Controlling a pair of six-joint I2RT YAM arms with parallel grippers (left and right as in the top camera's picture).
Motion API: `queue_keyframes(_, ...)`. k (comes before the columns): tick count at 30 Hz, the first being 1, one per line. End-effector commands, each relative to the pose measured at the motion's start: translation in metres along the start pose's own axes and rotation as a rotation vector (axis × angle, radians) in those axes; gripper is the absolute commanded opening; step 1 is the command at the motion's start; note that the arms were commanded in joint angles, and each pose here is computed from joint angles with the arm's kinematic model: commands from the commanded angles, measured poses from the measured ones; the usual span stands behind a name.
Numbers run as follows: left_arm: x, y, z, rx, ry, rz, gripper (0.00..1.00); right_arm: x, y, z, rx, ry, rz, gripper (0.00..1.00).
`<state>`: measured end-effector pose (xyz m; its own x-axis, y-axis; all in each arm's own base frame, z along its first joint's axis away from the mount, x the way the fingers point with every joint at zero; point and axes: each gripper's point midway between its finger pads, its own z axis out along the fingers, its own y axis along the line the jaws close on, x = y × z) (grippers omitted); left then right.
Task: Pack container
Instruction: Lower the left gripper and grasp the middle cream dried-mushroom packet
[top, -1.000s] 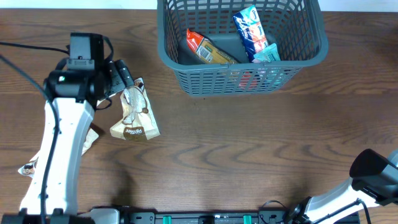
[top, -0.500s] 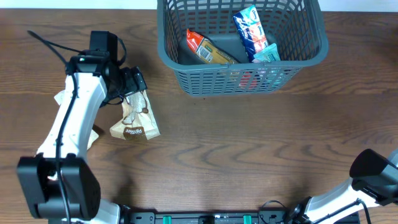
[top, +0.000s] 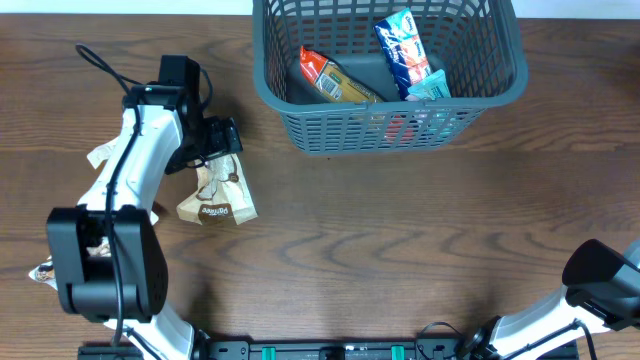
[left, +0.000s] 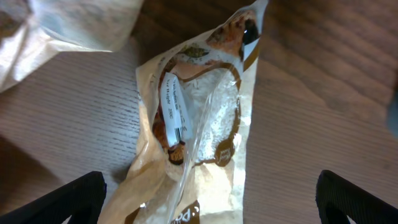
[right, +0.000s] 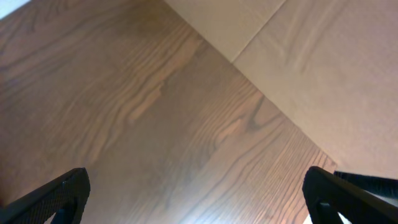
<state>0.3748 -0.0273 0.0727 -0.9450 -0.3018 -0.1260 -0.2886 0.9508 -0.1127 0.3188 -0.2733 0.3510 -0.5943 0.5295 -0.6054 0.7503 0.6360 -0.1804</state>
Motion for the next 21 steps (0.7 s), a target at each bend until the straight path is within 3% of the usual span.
queue_keyframes(1, 0.001, 0.000, 0.008, -0.004, 0.024, 0.019, 0.99, -0.006, -0.010, 0.000, 0.026, -0.023, -0.038, 0.99)
queue_keyframes(21, -0.006, 0.000, 0.011, -0.004, -0.010, 0.029, 0.99, -0.010, -0.020, 0.022, -0.079, -0.004, -0.009, 0.99)
